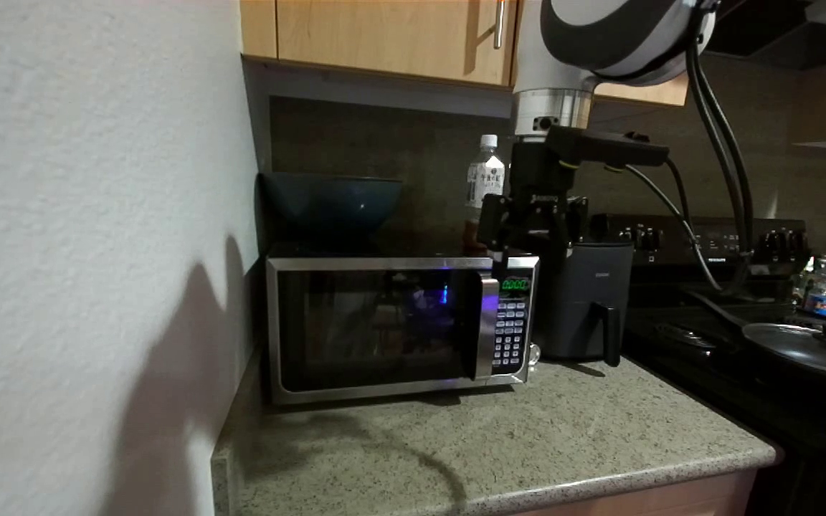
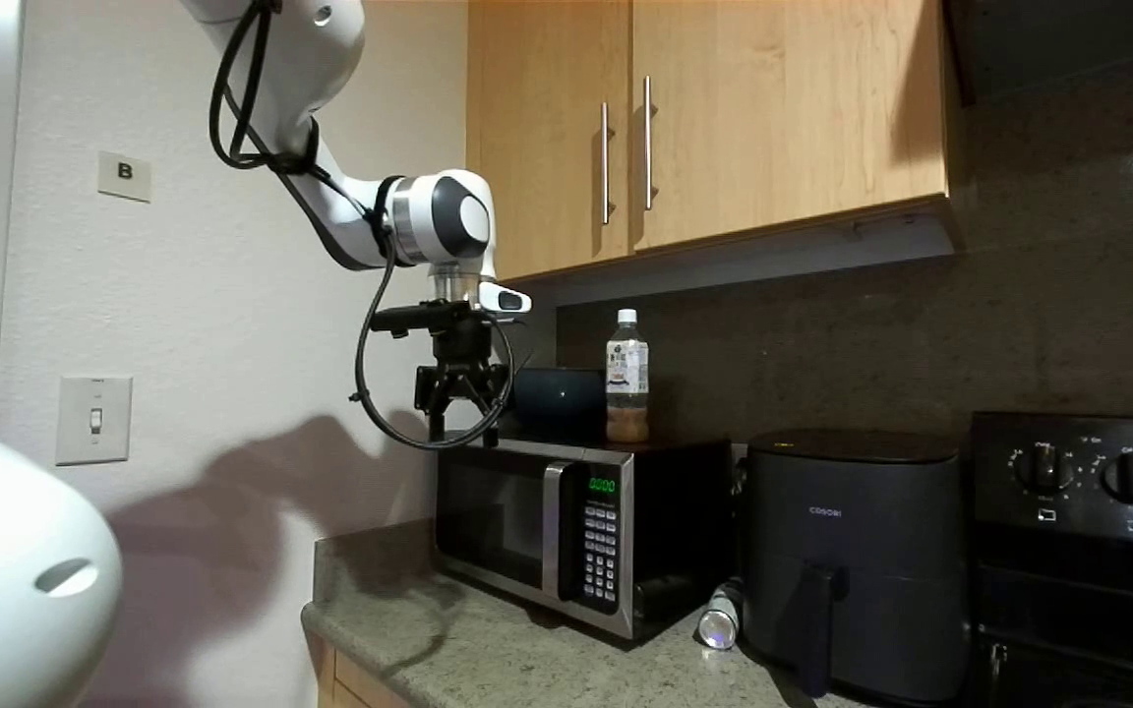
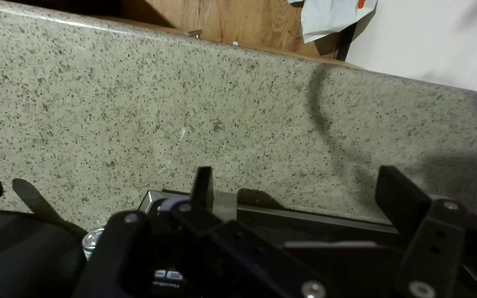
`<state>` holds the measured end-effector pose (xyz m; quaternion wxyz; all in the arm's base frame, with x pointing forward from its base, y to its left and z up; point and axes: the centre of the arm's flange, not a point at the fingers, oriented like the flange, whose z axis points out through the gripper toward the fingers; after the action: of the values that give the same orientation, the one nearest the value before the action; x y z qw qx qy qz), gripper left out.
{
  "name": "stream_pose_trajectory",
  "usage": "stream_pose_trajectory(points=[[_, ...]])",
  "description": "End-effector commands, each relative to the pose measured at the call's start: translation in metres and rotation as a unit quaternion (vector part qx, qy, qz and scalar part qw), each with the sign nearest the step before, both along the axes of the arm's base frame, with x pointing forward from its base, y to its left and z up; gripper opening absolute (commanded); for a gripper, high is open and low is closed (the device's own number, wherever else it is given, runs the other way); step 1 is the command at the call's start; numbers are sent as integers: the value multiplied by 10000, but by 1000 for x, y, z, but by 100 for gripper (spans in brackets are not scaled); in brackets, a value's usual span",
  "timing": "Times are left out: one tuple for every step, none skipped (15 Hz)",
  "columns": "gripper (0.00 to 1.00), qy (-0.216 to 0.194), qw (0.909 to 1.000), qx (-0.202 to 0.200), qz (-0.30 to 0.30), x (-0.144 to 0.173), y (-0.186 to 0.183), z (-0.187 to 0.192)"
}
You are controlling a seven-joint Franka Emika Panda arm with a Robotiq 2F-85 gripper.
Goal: Open the microwave door
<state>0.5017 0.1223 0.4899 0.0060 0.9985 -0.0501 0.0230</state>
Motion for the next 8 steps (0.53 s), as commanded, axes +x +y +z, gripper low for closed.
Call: stream_pose_trajectory(points=[[100,-9,10000,2,-2,1,0,1],[100,-23,10000,5,-1,1,1,2],[100,-32,10000,7,-1,1,2,3],[100,-34,10000,7,-1,2,2,3],[100,-82,9998,106,-145,8,-1,-2],[100,-77,9991,180,-380,20,-9,-11],[100,-34,9981,272,-557,30,-16,-19],[100,-8,9971,282,-708,39,-24,-28]])
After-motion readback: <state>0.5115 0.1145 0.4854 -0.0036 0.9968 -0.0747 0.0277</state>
